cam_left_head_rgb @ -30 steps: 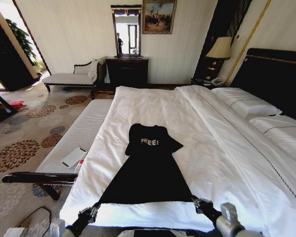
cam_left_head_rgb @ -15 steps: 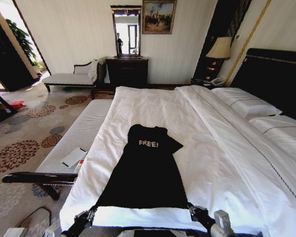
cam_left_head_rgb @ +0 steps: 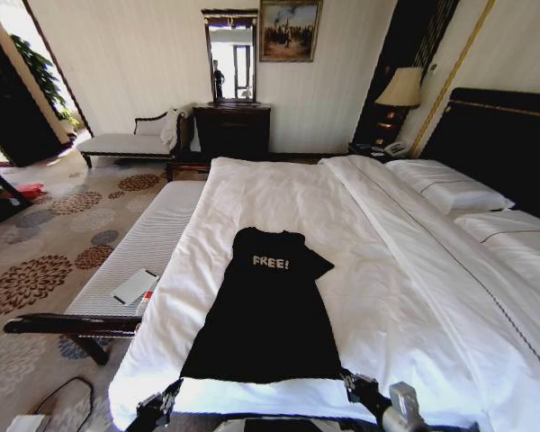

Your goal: Fold the clothes on the bed.

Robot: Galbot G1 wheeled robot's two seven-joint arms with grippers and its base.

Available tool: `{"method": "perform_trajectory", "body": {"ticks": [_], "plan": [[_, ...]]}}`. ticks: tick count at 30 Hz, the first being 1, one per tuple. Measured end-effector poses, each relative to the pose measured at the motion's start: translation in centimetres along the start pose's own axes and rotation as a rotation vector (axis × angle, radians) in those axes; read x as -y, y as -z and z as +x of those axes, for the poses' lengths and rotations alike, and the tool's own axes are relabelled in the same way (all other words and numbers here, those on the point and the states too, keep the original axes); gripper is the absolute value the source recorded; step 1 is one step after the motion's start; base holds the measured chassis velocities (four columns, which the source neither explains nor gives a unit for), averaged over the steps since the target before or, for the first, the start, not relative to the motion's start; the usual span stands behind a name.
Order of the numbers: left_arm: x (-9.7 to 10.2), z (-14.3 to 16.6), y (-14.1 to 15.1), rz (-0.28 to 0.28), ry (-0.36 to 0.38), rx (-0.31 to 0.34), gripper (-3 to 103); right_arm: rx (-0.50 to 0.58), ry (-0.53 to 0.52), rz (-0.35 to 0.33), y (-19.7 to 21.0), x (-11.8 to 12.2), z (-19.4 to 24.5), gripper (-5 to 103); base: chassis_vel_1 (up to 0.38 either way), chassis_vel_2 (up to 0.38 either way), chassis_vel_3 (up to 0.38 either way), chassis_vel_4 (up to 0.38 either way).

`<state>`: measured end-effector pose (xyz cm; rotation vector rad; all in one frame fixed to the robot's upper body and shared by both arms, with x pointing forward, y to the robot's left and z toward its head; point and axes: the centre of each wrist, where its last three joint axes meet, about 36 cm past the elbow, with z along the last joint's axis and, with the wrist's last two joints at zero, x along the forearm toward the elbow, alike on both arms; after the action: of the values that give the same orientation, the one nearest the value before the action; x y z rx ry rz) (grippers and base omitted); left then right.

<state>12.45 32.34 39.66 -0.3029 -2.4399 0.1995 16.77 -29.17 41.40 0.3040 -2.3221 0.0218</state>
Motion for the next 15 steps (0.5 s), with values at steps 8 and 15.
{"method": "perform_trajectory", "body": {"ticks": [8,15], "plan": [[0.8,-0.1,0.2,-0.017,0.021,0.052,54,0.103,-0.033,-0.021,4.2,2.0,0.6,47,0.000,0.000,0.000,0.000],[0.8,-1.5,2.0,-0.006,0.054,0.145,77,0.247,-0.003,-0.142,9.4,4.5,-0.6,69,0.000,0.000,0.000,0.000]]}}
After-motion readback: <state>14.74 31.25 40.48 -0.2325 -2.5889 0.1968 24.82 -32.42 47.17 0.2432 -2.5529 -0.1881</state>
